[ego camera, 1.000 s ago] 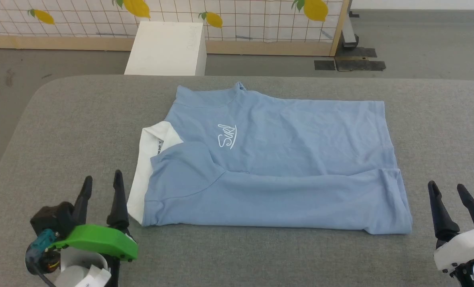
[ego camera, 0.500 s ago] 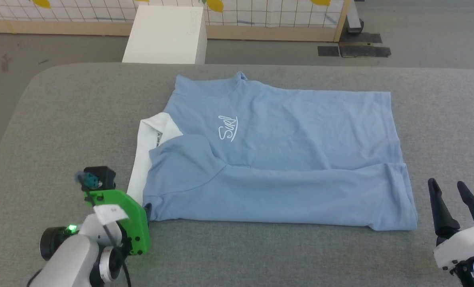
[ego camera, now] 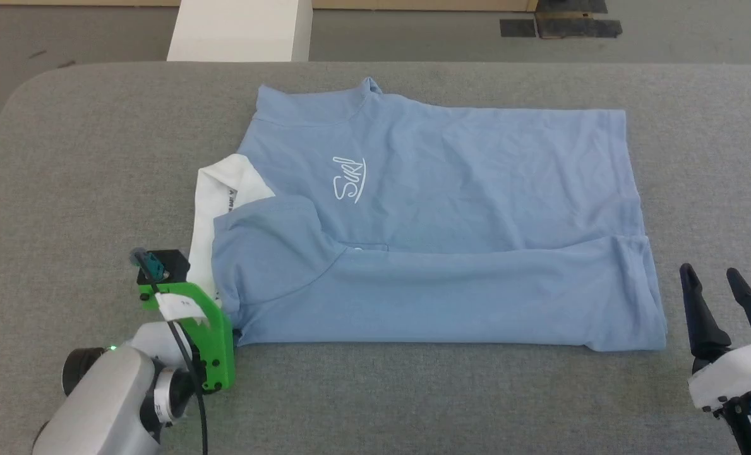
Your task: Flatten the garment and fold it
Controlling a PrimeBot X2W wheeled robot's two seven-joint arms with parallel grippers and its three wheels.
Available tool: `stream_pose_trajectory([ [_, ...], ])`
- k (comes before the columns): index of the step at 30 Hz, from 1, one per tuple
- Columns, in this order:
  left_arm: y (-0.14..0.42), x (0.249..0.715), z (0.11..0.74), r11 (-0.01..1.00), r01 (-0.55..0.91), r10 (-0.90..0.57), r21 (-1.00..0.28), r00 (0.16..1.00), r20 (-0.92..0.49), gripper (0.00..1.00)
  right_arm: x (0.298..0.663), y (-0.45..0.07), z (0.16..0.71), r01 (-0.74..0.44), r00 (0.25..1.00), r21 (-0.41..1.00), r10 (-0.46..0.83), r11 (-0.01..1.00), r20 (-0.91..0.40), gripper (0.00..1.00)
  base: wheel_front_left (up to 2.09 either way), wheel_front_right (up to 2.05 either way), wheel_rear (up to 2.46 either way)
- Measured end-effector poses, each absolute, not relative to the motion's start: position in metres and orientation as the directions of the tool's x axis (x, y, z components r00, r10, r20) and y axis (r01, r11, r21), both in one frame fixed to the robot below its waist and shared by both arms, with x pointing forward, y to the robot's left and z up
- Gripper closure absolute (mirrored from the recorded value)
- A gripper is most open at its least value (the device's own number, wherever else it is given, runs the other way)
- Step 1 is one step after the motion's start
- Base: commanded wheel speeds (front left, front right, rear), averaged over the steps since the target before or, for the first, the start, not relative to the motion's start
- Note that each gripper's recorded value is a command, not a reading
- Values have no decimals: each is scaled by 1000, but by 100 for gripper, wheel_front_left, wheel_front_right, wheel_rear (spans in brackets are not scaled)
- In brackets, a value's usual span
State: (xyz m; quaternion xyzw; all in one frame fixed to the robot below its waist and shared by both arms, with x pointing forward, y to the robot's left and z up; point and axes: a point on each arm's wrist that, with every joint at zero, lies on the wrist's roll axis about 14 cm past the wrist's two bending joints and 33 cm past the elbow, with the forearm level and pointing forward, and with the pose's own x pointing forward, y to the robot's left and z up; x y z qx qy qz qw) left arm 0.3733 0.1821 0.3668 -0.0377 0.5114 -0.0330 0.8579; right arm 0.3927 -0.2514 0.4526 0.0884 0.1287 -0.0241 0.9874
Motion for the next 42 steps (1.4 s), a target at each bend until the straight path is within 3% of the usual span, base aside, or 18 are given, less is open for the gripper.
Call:
stream_pose_trajectory([
  [1,182,373,365,994,13,-99,-105,465,-880,11,393,-251,451,71,964,168,-24,983,-264,0,0,0,0],
  [2,181,374,364,993,3,-106,-118,458,-882,87,394,-252,451,71,964,167,-24,983,-265,0,0,0,0],
  [3,181,375,363,992,0,-111,-124,455,-883,100,395,-251,450,68,963,166,-21,984,-268,0,0,0,0],
  [9,179,378,365,984,-21,-146,-176,467,-872,100,397,-242,445,26,950,146,21,989,-311,0,0,0,0],
  [14,175,382,373,978,-18,-170,-207,500,-849,100,390,-240,433,-8,899,82,43,997,-435,0,0,0,0],
  [17,171,383,377,975,-10,-185,-222,521,-833,100,378,-243,417,-9,817,40,31,999,-576,0,0,0,0],
  [26,160,387,385,967,19,-221,-253,554,-803,100,369,-228,397,-81,590,-23,29,996,-807,0,0,0,0],
  [31,158,389,384,965,19,-228,-262,558,-798,100,366,-213,380,-150,474,-24,51,988,-879,0,0,0,0],
  [39,163,388,381,965,1,-219,-263,560,-799,100,369,-206,366,-229,385,-47,46,972,-922,0,0,0,0],
  [40,163,388,381,965,-1,-218,-263,560,-800,100,369,-206,365,-229,376,-43,47,972,-926,26,0,0,0],
  [41,164,389,381,964,-5,-217,-266,564,-797,100,372,-207,366,-226,374,-33,55,974,-926,100,0,0,0],
  [42,164,389,381,964,-6,-217,-267,567,-795,100,373,-207,367,-223,377,-30,58,974,-924,100,0,0,0],
])
